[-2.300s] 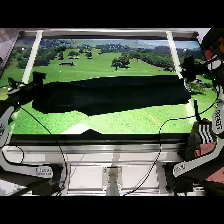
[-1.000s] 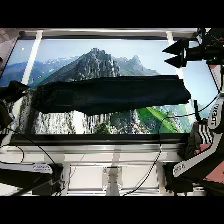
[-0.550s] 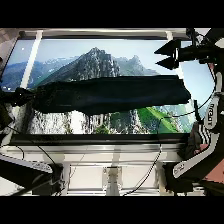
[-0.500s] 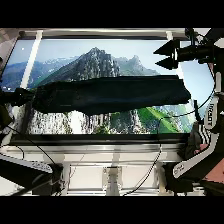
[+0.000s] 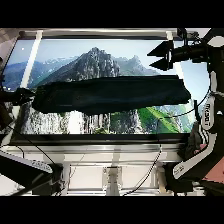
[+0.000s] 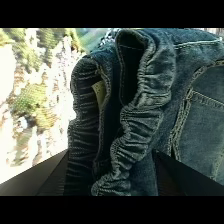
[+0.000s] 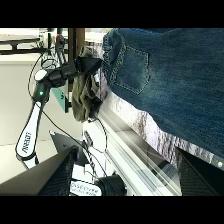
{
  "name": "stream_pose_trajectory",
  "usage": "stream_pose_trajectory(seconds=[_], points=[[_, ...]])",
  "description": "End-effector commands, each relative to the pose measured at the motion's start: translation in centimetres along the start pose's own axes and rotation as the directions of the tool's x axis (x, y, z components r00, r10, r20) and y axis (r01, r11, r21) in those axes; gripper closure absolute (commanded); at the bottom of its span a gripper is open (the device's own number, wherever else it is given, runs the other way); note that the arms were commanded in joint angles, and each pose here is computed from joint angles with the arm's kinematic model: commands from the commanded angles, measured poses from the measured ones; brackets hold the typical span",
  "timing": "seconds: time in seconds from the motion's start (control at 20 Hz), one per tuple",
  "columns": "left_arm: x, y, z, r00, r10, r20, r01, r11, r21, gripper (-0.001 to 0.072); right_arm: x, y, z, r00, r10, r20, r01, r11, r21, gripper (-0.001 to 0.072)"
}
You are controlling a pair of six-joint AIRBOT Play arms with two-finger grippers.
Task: Fold the clothes and pants, and hang the long-sleeved shirts on hangers.
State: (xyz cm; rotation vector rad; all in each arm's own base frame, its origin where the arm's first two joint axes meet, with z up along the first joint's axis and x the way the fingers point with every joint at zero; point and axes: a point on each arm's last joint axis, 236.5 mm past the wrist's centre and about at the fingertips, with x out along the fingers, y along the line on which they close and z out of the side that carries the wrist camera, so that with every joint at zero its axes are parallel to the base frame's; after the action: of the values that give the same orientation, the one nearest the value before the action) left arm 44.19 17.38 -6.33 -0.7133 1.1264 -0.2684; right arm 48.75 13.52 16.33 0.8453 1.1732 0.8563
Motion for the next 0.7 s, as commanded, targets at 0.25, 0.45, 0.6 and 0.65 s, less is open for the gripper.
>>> stream_pose_trajectory(seconds=[0.25,0.45,0.6,0.65], points=[[1.1,-1.7,2.2,0.992,-0.096,0.084,0.100,0.994,-0.046,0.0059,0.2,0.1,0.8,1.000,0.000,0.032,0.000,1.000,-0.001,0.0018],[3.0,-2.0,1.6,0.993,-0.104,0.046,0.107,0.993,-0.046,0.0059,0.1,0.1,1.0,0.999,0.000,0.040,0.000,1.000,-0.001,0.0019],[3.3,-1.5,1.4,0.994,-0.105,0.042,0.108,0.992,-0.058,0.0059,0.1,0.0,1.0,0.999,0.000,0.040,0.000,1.000,-0.001,0.0019],[2.8,-1.1,1.6,0.993,-0.102,0.054,0.106,0.992,-0.064,0.0059,0.2,0.0,1.0,0.999,0.000,0.040,0.000,1.000,0.000,0.0019]])
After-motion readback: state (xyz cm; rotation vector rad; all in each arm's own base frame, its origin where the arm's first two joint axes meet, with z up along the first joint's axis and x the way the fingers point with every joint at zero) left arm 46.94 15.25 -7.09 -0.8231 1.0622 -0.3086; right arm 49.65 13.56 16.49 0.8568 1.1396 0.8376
